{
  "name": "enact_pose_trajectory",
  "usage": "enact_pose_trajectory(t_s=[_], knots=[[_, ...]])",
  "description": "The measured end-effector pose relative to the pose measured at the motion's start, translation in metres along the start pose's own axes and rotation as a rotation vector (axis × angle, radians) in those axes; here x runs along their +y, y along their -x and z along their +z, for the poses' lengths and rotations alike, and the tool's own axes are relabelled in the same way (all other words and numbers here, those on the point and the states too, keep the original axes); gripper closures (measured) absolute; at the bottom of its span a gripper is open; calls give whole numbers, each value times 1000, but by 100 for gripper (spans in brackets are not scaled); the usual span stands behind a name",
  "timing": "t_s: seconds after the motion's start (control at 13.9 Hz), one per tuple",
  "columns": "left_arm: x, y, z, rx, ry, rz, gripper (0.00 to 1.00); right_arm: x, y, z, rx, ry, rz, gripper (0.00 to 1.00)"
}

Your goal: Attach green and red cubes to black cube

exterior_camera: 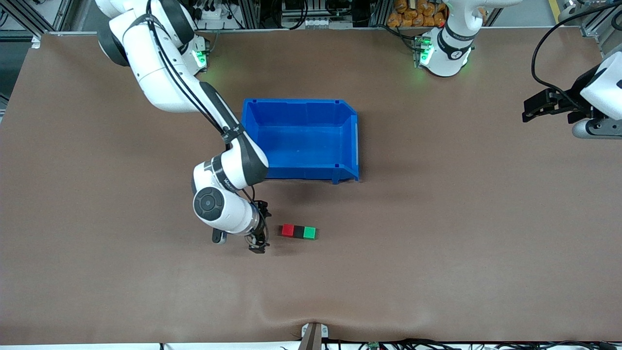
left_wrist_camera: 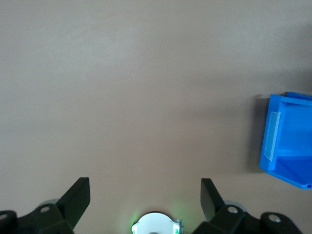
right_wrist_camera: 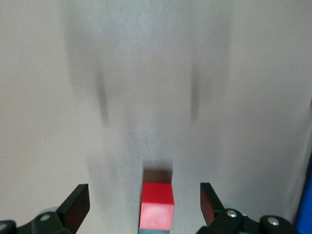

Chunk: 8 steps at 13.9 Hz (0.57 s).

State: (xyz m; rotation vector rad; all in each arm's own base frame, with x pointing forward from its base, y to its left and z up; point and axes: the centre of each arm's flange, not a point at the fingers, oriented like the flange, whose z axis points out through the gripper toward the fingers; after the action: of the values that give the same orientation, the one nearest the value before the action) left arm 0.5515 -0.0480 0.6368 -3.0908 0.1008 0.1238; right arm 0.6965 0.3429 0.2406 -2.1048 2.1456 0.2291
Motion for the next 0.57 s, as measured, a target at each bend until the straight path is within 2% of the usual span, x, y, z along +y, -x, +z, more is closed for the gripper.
enact_pose_trajectory(t_s=[0.22, 0.57], knots=[[0, 0, 0, 0, 0, 0, 0, -6, -15, -16, 9, 30, -63, 0], [0, 0, 0, 0, 0, 0, 0, -12, -48, -53, 19, 103, -241, 0]])
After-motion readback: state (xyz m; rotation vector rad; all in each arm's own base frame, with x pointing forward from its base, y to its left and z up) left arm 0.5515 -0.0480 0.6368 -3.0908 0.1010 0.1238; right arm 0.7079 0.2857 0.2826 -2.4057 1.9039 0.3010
